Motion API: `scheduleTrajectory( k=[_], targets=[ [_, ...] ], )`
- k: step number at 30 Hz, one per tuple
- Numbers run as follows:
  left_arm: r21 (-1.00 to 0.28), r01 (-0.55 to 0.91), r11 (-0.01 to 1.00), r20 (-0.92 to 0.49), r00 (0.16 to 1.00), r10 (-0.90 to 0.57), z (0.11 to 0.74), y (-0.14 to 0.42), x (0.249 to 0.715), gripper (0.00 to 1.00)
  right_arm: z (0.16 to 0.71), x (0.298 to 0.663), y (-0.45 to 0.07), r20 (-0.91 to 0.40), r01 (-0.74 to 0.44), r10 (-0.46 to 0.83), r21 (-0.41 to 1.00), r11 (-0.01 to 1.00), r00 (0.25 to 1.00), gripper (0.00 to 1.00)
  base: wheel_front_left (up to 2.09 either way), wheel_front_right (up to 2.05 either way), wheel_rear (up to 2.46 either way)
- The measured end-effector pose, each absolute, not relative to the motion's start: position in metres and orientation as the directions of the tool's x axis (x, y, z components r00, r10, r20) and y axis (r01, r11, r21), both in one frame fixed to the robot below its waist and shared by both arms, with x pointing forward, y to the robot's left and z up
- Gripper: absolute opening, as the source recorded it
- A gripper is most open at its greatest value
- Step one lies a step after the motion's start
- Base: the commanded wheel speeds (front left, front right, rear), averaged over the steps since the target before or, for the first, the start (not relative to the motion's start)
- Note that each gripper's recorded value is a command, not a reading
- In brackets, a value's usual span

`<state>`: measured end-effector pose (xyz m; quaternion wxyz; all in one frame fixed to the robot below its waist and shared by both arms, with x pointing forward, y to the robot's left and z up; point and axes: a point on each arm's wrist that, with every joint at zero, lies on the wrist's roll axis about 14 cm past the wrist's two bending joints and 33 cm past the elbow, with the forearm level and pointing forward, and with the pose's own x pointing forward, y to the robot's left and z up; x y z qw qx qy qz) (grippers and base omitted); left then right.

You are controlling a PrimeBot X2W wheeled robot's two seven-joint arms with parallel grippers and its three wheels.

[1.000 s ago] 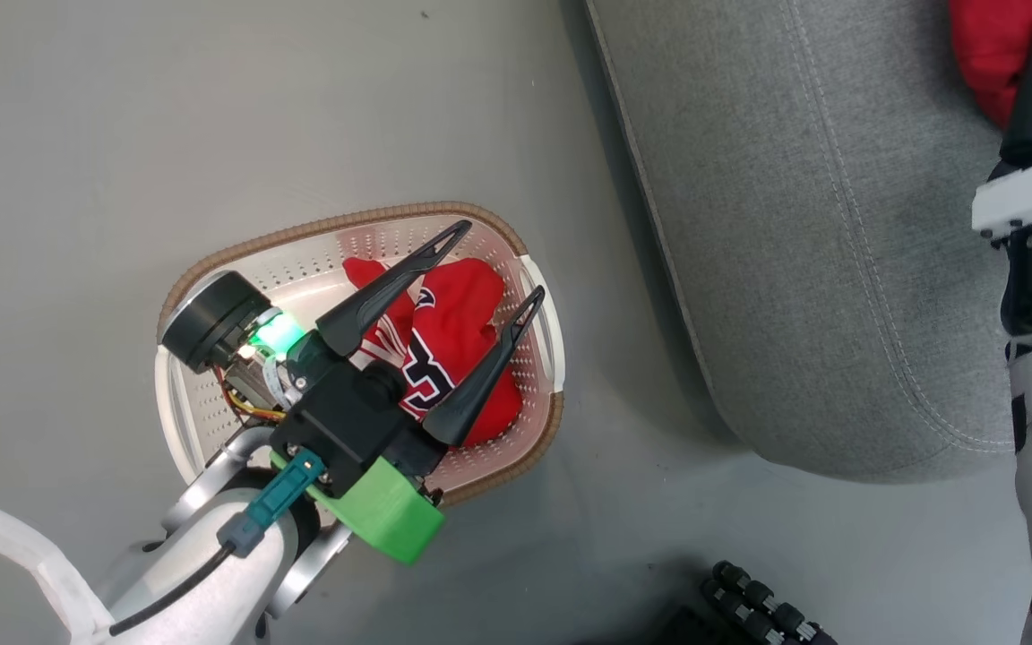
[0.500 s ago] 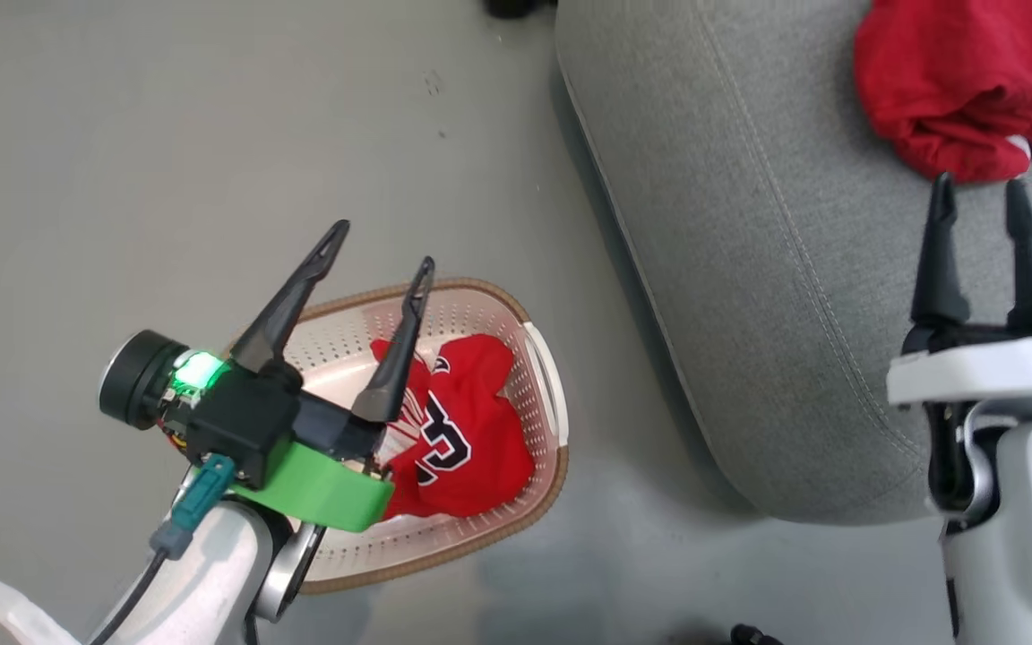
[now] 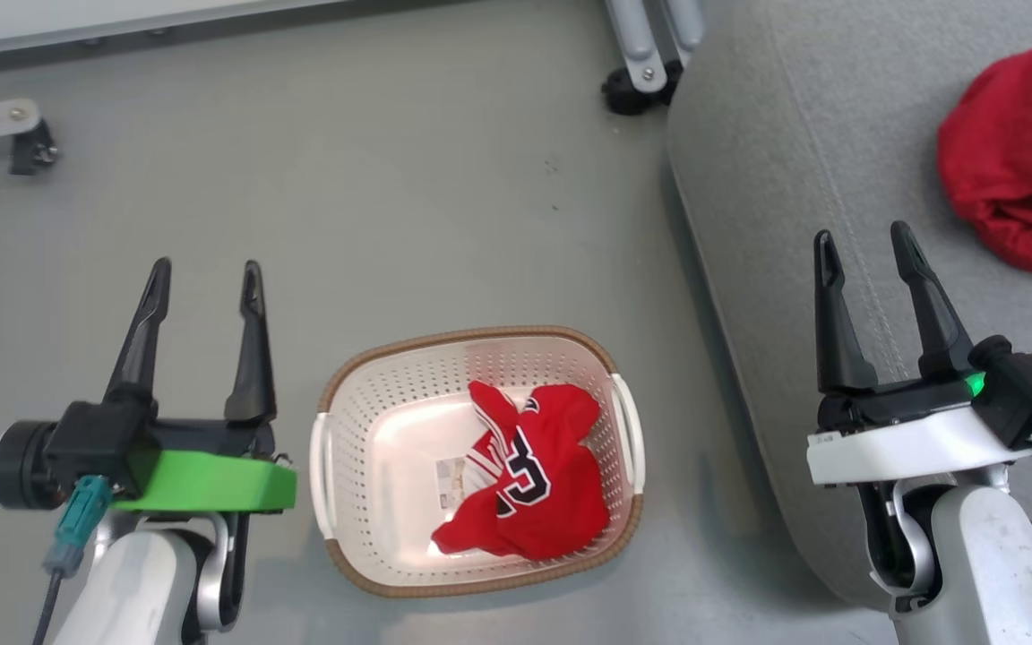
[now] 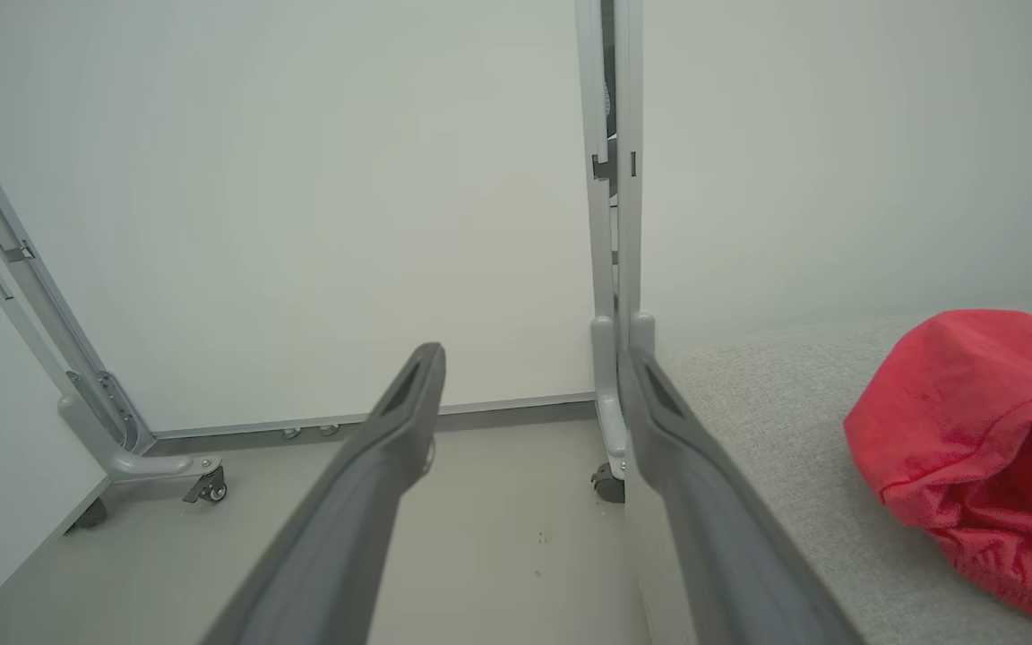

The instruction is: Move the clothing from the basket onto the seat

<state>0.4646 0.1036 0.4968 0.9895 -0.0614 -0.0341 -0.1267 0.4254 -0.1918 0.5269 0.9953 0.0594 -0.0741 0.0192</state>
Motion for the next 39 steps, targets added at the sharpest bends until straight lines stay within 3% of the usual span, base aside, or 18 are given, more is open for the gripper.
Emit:
scheduleTrajectory(
  k=[7, 21, 39],
  targets=[
    [-0.111, 0.113, 0.987, 0.048, 0.993, -0.109, 0.495, 0.155, 0.431, 1.0, 0.531, 0.416, -0.167, 0.133, -0.114, 0.098, 0.116, 0.987, 0.986, 1.0, 0.0, 0.0, 0.0],
    [-0.108, 0.098, 0.989, 0.021, 0.995, -0.096, 0.492, 0.166, 0.369, 1.0, 0.54, 0.373, -0.155, 0.111, -0.148, 0.136, 0.106, 0.983, 0.984, 1.0, 0.0, 0.0, 0.0],
    [-0.092, 0.094, 0.991, 0.036, 0.995, -0.091, 0.496, 0.168, 0.355, 1.0, 0.547, 0.35, -0.155, 0.098, -0.148, 0.139, 0.091, 0.985, 0.985, 1.0, 0.0, 0.0, 0.0]
  ],
)
